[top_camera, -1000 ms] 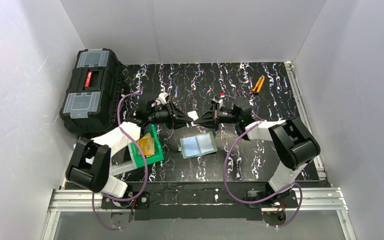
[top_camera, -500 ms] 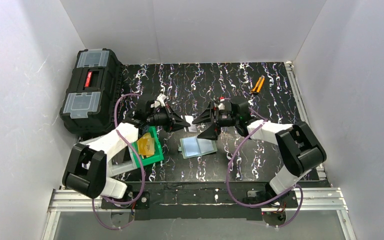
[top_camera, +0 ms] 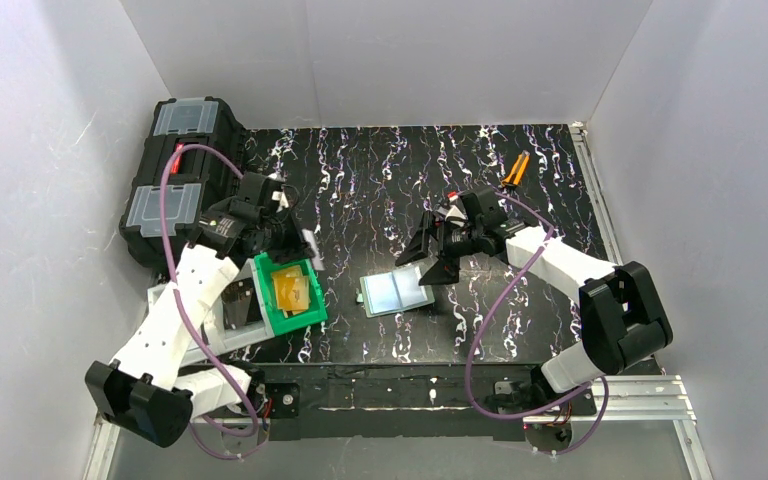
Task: Take the credit cards out of the card holder
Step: Place the credit card in the storage box.
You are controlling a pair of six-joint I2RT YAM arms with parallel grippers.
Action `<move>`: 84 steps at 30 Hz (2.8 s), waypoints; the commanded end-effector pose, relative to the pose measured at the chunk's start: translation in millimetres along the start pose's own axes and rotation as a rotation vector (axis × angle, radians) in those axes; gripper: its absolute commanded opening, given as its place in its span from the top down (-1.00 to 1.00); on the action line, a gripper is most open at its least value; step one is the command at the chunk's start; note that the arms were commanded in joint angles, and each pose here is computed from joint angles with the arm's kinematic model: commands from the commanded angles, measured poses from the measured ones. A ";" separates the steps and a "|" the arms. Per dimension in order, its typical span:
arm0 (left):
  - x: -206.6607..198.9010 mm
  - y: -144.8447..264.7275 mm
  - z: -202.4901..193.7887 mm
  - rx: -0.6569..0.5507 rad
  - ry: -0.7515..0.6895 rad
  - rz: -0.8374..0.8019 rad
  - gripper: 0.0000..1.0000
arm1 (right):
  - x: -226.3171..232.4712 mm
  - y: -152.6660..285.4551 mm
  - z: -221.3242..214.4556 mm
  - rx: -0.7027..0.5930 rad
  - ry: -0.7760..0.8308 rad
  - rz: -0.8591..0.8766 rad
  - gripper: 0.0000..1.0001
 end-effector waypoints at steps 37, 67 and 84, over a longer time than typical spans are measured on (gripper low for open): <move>203.1 19.0 36.5 0.147 0.247 1.233 1.00 | -24.8 5.3 -35.7 0.125 0.116 -0.139 -0.97; 209.4 44.3 39.3 -0.002 0.434 1.175 0.05 | -23.8 1.9 -39.9 0.139 0.146 -0.169 -0.97; 118.1 51.1 48.6 -0.150 0.212 0.809 -0.09 | -25.0 6.1 -30.7 0.007 0.166 -0.309 -0.97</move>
Point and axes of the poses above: each gripper's point midway between its finger pads, its own y axis back along the fingers, its own x axis along the line the jaws close on, z = x × y, the point moved 10 cm from there along y, back along the fingers, and after that the axes turned 4 degrees about y, right-handed, at the moved point
